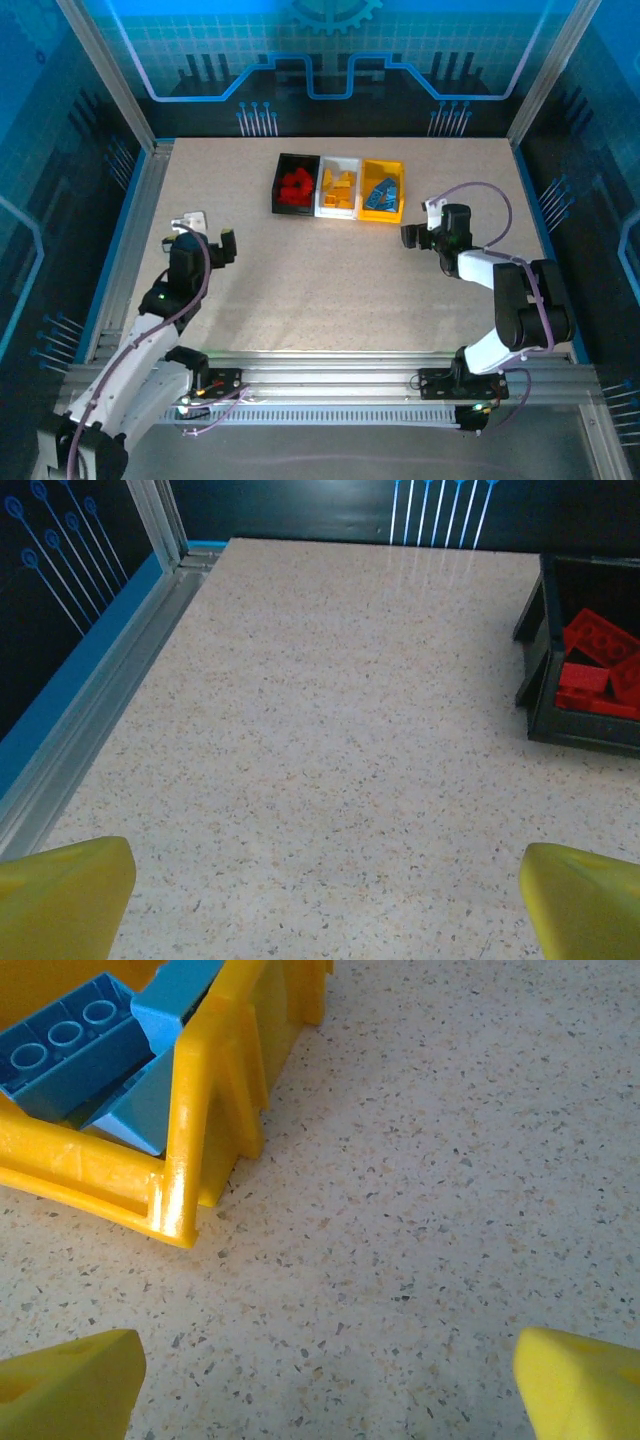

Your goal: Sort the legos into containers by color

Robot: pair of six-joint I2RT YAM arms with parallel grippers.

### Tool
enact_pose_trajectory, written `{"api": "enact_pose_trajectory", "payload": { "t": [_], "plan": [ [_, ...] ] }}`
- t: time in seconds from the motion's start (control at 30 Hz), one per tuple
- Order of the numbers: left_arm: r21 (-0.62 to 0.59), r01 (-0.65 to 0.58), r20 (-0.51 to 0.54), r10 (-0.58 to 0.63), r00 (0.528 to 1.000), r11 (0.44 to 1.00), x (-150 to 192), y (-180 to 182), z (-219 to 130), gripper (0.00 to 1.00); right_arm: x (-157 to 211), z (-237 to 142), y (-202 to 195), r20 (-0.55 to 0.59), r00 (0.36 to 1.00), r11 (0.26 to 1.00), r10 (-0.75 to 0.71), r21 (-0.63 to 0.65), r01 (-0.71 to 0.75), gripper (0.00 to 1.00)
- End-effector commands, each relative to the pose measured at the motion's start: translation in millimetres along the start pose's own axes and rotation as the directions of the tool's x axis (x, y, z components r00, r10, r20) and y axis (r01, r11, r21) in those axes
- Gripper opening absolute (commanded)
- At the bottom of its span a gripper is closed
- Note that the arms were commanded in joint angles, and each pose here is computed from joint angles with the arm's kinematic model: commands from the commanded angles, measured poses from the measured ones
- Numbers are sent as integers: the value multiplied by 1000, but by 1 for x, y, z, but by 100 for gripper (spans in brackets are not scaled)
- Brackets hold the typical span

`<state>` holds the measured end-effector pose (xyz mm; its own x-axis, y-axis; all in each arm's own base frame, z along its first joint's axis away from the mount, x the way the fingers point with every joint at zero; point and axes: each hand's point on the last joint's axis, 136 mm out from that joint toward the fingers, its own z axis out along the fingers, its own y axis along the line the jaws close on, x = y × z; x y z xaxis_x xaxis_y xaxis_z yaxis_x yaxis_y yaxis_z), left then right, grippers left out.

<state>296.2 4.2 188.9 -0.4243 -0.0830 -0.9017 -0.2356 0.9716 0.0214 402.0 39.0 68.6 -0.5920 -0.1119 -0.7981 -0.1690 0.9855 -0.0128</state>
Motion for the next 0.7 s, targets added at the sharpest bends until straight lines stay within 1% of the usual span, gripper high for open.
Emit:
{"api": "enact_pose_trajectory", "payload": {
  "t": [0.0, 0.17, 0.33, 0.47, 0.57, 0.67],
  "plan": [
    [61, 32, 46, -35, 998, 998, -23, -15, 11, 99, -28, -7, -3, 112, 993, 1000, -24, 7, 23, 96],
    [33, 57, -9, -56, 998, 998, -6, -16, 48, 99, -28, -7, -3, 112, 993, 1000, -23, 7, 22, 97],
    [46, 33, -69, -30, 997, 998, 12, -15, 83, 99, -28, -7, -2, 112, 993, 1000, -24, 4, 24, 98],
    [52, 28, -71, -24, 997, 998, 20, -12, 102, 99, -28, -7, -3, 113, 993, 1000, -23, 5, 23, 99],
    [84, 8, -60, -3, 998, 996, 24, -14, 112, 99, -28, -7, -3, 113, 993, 1000, -22, 1, 22, 99],
    [115, 17, -50, -11, 999, 993, 29, -17, 119, 99, -29, -7, -3, 113, 993, 1000, -19, 0, 20, 100]
  ]
}}
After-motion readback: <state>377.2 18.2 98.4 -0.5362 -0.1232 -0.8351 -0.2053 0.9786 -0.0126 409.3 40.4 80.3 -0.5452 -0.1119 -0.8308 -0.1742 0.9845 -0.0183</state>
